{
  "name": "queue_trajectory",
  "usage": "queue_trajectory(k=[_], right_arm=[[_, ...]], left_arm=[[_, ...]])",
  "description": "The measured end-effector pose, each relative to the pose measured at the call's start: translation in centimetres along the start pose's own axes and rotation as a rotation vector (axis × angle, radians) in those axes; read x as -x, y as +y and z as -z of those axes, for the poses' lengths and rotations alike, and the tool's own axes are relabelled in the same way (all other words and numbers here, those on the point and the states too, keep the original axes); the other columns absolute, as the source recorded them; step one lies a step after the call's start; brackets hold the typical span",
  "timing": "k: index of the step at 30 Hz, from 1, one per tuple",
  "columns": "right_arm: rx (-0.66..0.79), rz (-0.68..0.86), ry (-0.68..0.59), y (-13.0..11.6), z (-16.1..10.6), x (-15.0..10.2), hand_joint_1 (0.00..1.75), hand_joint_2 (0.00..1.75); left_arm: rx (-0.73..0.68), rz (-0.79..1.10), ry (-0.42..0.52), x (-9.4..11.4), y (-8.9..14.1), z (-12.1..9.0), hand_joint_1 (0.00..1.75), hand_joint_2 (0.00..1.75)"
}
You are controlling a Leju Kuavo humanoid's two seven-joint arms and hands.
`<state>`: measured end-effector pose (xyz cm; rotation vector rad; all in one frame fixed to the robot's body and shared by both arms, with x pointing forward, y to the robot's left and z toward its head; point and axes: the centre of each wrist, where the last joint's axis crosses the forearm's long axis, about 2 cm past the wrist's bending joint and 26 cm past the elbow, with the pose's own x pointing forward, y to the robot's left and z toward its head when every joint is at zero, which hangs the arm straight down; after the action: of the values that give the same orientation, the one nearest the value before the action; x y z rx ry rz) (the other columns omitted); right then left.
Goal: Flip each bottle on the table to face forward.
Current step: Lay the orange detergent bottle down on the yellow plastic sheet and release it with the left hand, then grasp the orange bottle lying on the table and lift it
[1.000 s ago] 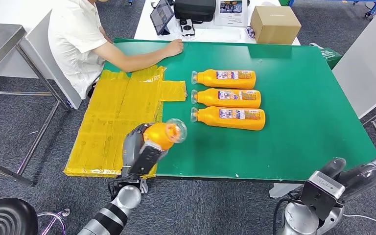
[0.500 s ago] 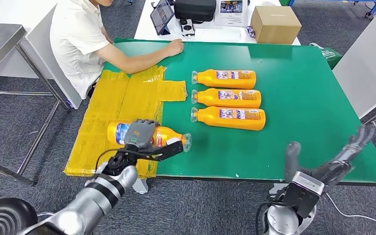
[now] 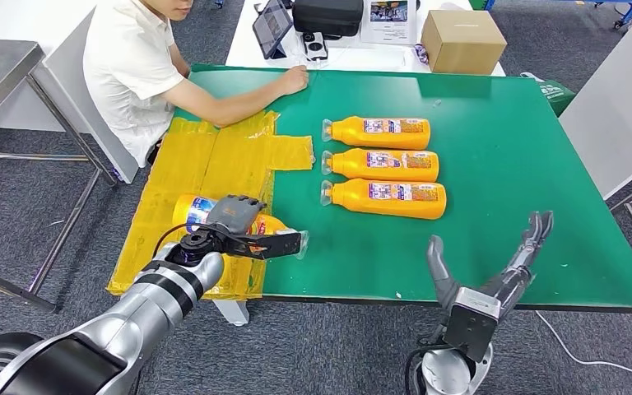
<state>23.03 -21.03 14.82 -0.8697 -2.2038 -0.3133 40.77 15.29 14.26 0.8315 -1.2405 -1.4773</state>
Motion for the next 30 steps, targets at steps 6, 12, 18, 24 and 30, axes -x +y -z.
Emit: queue_trajectory(k=[6,12,18,24,30], right_arm=[[-0.022,0.007,0.019,0.4,-0.6,0.2,0.0,1.75],[-0.04,0.014,0.043,0.8,-1.2,0.4,0.0,1.75],[-0.059,0.017,0.054,1.1,-1.6,0.5,0.0,1.75],[-0.059,0.017,0.055,1.1,-1.6,0.5,0.0,1.75],[-0.084,0.021,0.081,1.4,-2.4,0.8,0.0,1.75]], left_arm=[[0.039,-0.004,0.014,0.3,0.0,0.3,0.47,1.75],[0.117,-0.05,0.026,1.0,0.0,0.5,0.0,1.75],[0.156,-0.077,0.043,1.4,0.2,0.7,0.0,1.75],[0.156,-0.077,0.044,1.4,0.2,0.7,0.0,1.75],[0.174,-0.094,0.06,1.6,0.4,0.8,0.0,1.75]])
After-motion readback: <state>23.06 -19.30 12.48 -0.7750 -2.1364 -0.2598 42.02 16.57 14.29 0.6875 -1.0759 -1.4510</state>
